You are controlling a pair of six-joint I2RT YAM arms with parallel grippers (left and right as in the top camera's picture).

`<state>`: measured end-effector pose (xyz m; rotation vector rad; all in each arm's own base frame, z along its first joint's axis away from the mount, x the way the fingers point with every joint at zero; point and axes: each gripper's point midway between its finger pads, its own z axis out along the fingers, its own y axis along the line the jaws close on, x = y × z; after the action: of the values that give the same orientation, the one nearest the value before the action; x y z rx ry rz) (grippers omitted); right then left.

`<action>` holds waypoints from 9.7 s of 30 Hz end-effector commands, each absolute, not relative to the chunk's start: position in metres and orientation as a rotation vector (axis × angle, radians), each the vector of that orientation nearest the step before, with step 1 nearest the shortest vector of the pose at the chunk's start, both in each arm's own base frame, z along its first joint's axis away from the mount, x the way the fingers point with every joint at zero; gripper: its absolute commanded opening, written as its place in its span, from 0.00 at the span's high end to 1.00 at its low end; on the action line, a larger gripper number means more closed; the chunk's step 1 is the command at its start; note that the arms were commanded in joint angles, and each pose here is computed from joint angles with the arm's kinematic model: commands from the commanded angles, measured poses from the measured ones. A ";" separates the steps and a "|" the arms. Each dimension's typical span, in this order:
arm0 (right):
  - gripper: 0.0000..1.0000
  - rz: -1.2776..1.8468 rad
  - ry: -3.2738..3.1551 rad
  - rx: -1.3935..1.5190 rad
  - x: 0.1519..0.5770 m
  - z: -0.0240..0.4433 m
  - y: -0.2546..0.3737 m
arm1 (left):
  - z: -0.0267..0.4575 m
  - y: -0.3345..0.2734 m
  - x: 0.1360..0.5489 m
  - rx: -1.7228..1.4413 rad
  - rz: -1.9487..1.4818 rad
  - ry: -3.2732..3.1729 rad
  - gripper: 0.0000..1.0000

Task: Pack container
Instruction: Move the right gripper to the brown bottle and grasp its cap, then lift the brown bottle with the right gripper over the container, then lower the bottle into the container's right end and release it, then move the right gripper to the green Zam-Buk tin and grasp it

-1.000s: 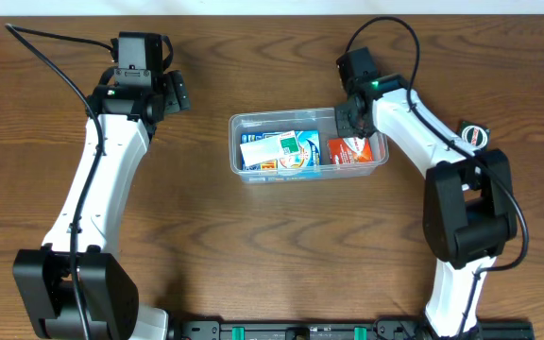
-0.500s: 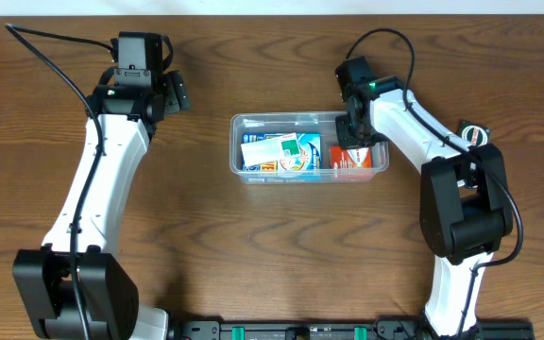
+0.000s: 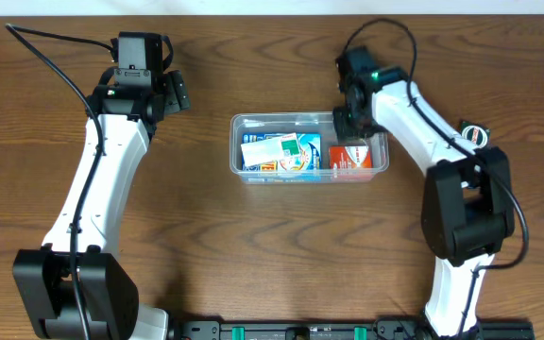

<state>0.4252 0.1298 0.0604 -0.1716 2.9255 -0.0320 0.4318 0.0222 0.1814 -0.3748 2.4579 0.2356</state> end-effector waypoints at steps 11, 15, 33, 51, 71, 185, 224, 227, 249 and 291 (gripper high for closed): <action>0.83 -0.152 2.701 0.255 0.393 0.231 0.004 | 0.192 0.026 0.430 -0.396 0.241 2.430 0.02; 0.61 -0.200 2.692 0.472 0.359 0.249 -0.057 | 0.192 0.026 0.430 -0.396 0.241 2.430 0.02; 0.08 -0.102 2.919 0.647 0.295 0.170 -0.127 | 0.192 0.026 0.430 -0.396 0.241 2.430 0.02; 0.20 -0.134 2.845 0.438 0.325 0.125 -0.136 | 0.192 0.026 0.430 -0.396 0.241 2.430 0.02; 0.25 -0.073 2.859 0.368 0.325 0.122 -0.132 | 0.192 0.026 0.430 -0.396 0.241 2.430 0.02; 0.76 0.081 2.817 0.113 0.428 0.146 0.157 | 0.192 0.026 0.430 -0.396 0.241 2.430 0.02; 0.76 -0.021 2.808 0.283 0.430 0.110 0.145 | 0.192 0.026 0.430 -0.396 0.241 2.430 0.02; 0.76 -0.020 2.807 0.282 0.430 0.104 0.145 | 0.192 0.026 0.430 -0.396 0.241 2.430 0.02; 0.67 -0.028 2.816 0.282 0.427 0.099 0.144 | 0.192 0.026 0.430 -0.396 0.241 2.430 0.02; 0.01 -0.240 2.801 0.690 0.375 0.141 -0.144 | 0.192 0.026 0.430 -0.396 0.241 2.430 0.02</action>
<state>0.3830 -0.1397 0.1611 0.7596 2.7247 -0.2243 0.4318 0.0222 0.1815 -0.3753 2.4575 0.2353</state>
